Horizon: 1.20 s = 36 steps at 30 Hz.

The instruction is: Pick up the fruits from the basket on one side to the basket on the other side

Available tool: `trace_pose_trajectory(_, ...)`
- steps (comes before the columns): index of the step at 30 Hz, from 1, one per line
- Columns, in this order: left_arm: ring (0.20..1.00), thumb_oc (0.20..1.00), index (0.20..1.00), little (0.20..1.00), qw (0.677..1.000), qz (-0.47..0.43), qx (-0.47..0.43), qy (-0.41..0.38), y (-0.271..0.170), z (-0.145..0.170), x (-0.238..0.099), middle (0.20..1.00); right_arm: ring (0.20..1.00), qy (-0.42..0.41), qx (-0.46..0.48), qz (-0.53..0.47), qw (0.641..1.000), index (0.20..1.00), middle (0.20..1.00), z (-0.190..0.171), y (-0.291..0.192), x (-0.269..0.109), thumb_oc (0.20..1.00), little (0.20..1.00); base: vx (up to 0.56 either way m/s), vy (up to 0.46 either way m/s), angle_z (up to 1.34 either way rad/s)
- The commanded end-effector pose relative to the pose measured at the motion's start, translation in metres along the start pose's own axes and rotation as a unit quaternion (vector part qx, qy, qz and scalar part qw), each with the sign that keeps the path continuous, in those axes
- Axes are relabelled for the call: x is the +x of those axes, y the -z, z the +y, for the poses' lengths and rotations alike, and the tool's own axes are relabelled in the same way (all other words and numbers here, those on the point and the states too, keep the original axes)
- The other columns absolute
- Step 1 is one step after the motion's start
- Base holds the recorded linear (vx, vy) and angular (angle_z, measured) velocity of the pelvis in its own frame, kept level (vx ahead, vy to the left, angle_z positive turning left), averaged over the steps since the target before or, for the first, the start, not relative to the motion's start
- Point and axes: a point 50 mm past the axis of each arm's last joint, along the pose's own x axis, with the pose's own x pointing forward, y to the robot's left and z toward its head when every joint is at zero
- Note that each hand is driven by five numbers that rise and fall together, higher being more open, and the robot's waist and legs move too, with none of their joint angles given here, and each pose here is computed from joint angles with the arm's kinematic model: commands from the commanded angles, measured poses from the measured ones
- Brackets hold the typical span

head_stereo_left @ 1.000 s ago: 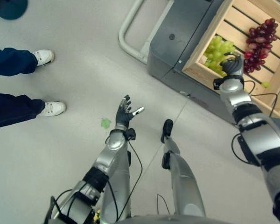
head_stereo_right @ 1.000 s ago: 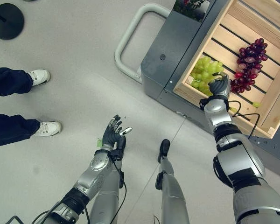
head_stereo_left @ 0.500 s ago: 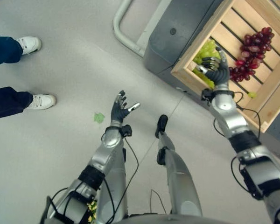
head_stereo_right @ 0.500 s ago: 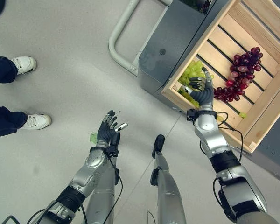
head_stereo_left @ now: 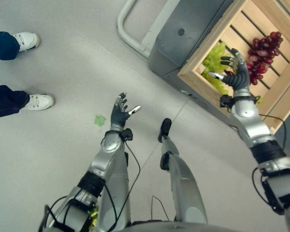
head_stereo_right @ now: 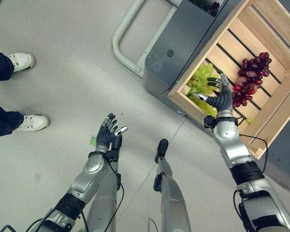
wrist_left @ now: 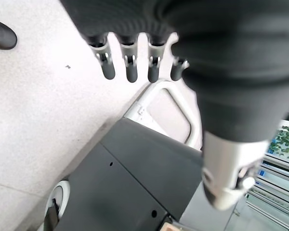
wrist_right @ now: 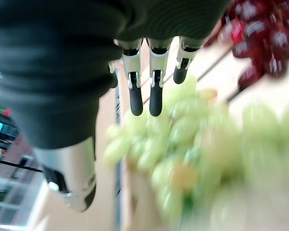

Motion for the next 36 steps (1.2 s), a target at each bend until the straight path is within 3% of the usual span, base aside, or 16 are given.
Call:
trace_pose_trajectory(1, 1.000, 1.000, 1.000, 1.000, 0.998, -0.059, 0.001, 0.008, -0.020, 0.003, -0.005, 1.000, 1.000, 0.034, -0.024, -0.054, 0.998, 1.000, 1.000, -0.027, -0.029, 0.019, 1.000, 1.000, 0.00, 0.000, 0.00)
trace_pose_trajectory(2, 1.000, 1.000, 1.000, 1.000, 0.998, -0.056, 0.003, 0.010, -0.018, 0.005, -0.007, 1.000, 1.000, 0.024, -0.076, -0.054, 0.995, 1.000, 1.000, -0.035, -0.030, 0.023, 1.000, 1.000, 0.00, 0.000, 0.00)
trace_pose_trajectory(7, 1.000, 1.000, 1.000, 1.000, 0.998, -0.058, 0.006, 0.018, -0.018, 0.006, -0.010, 1.000, 1.000, 0.025, -0.153, -0.034, 0.987, 1.000, 1.000, -0.060, -0.031, 0.035, 1.000, 1.000, 0.00, 0.000, 0.00)
trace_pose_trajectory(14, 1.000, 1.000, 1.000, 1.000, 0.998, -0.055, 0.006, 0.033, -0.016, 0.005, -0.012, 1.000, 1.000, 0.033, -0.190, -0.015, 0.981, 1.000, 1.000, -0.079, -0.040, 0.051, 1.000, 1.000, 0.00, 0.000, 0.00)
trace_pose_trajectory(27, 1.000, 1.000, 1.000, 1.000, 0.996, -0.047, 0.007, 0.071, -0.015, -0.008, -0.012, 1.000, 1.000, 0.030, -0.189, 0.074, 0.979, 1.000, 1.000, -0.059, -0.027, 0.072, 1.000, 1.000, 0.00, 0.000, 0.00)
trace_pose_trajectory(36, 1.000, 1.000, 1.000, 1.000, 0.995, -0.042, 0.003, 0.088, -0.012, -0.021, -0.012, 1.000, 1.000, 0.045, -0.140, 0.139, 0.979, 1.000, 1.000, -0.034, 0.001, 0.063, 1.000, 1.000, 0.00, 0.000, 0.00)
